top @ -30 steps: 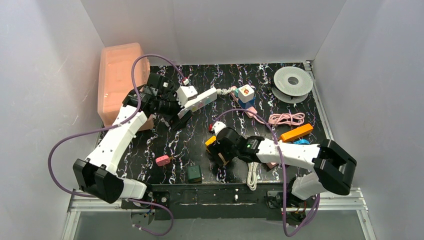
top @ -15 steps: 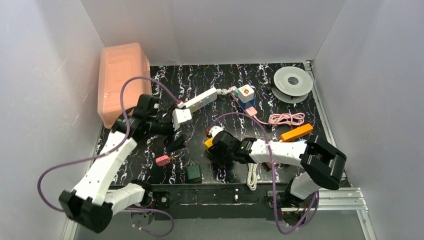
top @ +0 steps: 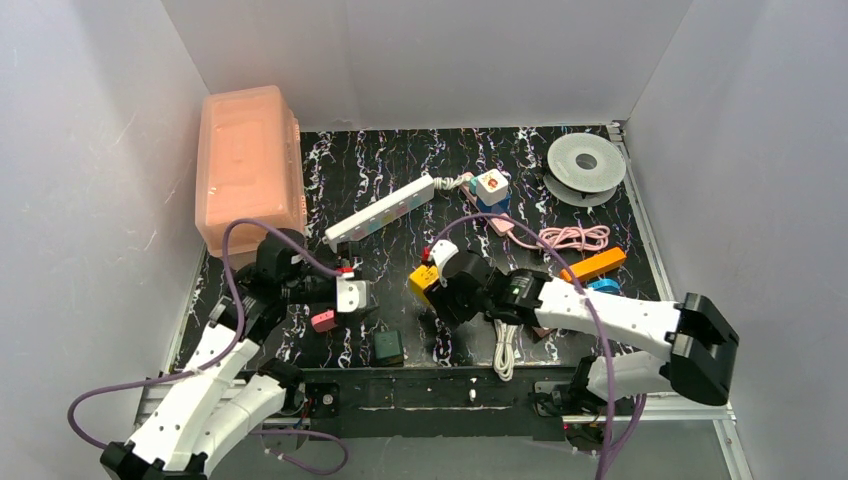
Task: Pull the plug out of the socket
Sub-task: Remove the plug from the socket.
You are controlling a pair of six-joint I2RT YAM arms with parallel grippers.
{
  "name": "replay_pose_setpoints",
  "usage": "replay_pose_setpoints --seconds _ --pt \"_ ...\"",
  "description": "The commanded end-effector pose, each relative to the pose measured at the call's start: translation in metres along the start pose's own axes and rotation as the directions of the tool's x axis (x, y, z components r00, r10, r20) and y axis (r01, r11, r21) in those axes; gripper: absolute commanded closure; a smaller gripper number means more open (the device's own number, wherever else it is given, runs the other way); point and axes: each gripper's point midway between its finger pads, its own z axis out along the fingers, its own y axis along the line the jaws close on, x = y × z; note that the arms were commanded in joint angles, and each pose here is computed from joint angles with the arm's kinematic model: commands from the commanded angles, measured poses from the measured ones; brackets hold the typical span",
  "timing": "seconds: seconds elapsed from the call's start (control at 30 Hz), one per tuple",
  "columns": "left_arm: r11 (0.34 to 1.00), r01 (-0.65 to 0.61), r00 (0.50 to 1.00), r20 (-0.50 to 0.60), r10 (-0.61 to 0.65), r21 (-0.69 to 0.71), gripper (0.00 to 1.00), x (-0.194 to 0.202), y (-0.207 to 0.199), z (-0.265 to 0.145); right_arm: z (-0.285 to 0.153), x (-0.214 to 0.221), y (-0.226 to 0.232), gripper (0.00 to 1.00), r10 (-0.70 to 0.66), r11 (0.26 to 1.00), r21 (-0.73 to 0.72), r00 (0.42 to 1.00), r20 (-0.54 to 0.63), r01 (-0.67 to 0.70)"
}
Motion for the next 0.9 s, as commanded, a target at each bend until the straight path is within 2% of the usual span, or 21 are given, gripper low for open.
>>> replay_pose_setpoints --seconds 0.0,0.23,0.47,0.67,0.87 --pt "0.933 -0.313 0.939 0.089 0.332 -0.178 0.02 -0.043 0.038 -0.009 -0.060 -0.081 0.025 0.99 -0.005 0.988 -0.149 0.976 0.219 0.039" --pt "0.750 -0.621 0.747 0.118 0.654 -0.226 0.02 -0.076 0.022 -0.028 -0.127 -0.114 0.059 0.99 0.088 0.892 -0.448 0.948 0.305 0.061" --pt "0.598 -0.768 0.589 0.113 0.800 -0.231 0.02 -0.095 0.006 -0.045 -0.152 -0.120 0.073 0.99 0.111 0.808 -0.585 0.959 0.261 0.066" --pt "0.526 -0.810 0.501 0.160 0.850 -0.258 0.02 -0.102 -0.010 -0.047 -0.161 -0.131 0.079 0.99 0.124 0.774 -0.630 0.962 0.244 0.060" --pt "0.533 -0.814 0.508 0.165 0.846 -0.230 0.02 -0.096 -0.008 -0.039 -0.157 -0.139 0.082 0.99 0.135 0.769 -0.639 0.969 0.205 0.028"
